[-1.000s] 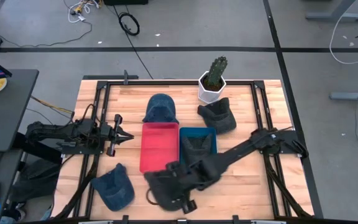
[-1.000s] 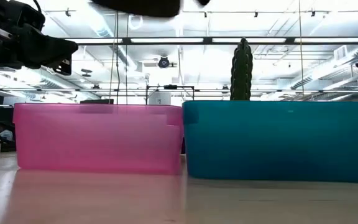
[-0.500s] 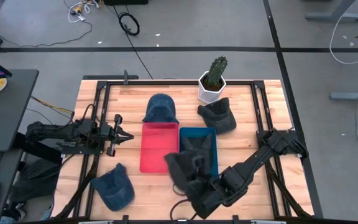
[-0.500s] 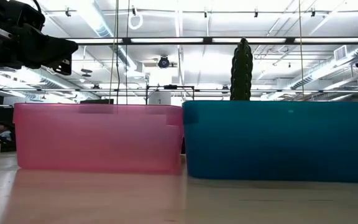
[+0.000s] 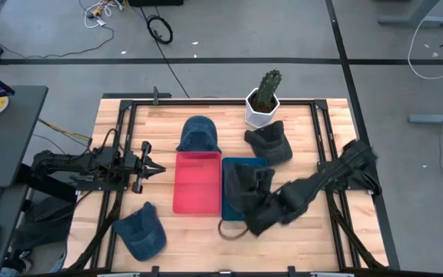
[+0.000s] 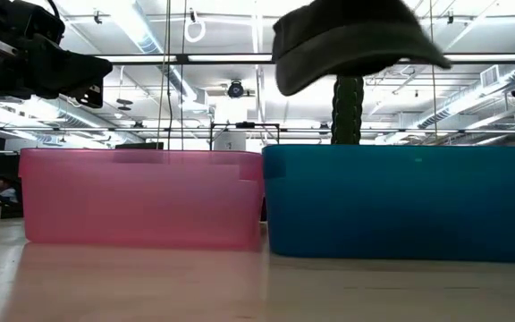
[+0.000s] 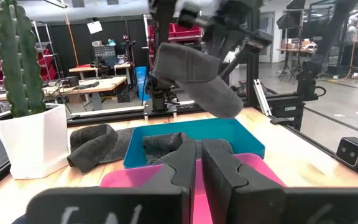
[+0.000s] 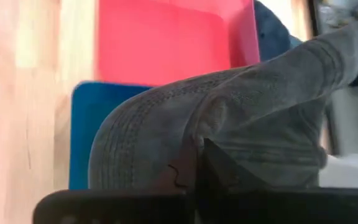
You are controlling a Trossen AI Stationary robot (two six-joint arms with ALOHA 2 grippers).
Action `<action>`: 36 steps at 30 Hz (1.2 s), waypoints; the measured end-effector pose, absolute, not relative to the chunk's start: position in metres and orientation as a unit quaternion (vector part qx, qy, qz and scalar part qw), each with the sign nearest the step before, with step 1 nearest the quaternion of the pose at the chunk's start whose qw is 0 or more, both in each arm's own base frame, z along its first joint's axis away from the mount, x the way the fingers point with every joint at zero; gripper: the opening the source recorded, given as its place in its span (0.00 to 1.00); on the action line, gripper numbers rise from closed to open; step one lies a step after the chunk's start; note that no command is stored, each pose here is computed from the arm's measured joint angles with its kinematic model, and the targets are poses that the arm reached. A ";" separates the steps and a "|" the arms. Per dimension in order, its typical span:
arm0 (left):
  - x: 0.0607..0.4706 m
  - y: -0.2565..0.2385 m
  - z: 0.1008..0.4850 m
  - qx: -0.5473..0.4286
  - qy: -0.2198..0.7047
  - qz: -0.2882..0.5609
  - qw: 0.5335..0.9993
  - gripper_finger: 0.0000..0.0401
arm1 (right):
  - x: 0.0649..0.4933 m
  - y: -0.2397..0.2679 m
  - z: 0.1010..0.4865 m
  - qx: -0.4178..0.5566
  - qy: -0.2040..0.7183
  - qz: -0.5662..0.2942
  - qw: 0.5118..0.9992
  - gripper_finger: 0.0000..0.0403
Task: Pick & Place hat
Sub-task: Put the bottom gray cap into the blue bin
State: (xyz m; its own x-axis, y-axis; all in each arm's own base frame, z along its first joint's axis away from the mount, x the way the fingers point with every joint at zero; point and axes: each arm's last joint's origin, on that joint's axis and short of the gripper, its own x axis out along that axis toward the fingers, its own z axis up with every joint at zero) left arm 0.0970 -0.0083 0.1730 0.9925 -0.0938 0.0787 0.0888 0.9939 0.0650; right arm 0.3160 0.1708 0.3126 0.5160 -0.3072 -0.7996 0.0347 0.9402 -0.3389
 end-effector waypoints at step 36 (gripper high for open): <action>0.097 -0.008 0.173 0.031 -0.041 -0.046 0.998 0.08 | 0.289 0.072 0.220 0.057 0.441 0.051 0.894 0.02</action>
State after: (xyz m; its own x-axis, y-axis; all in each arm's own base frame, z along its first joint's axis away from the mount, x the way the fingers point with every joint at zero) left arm 0.0970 -0.0083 0.1729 0.9925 -0.0938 0.0781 0.0889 0.9939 0.0648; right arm 0.2894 0.0717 0.2197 0.6054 0.1422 -0.7831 -0.0416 0.9882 0.1473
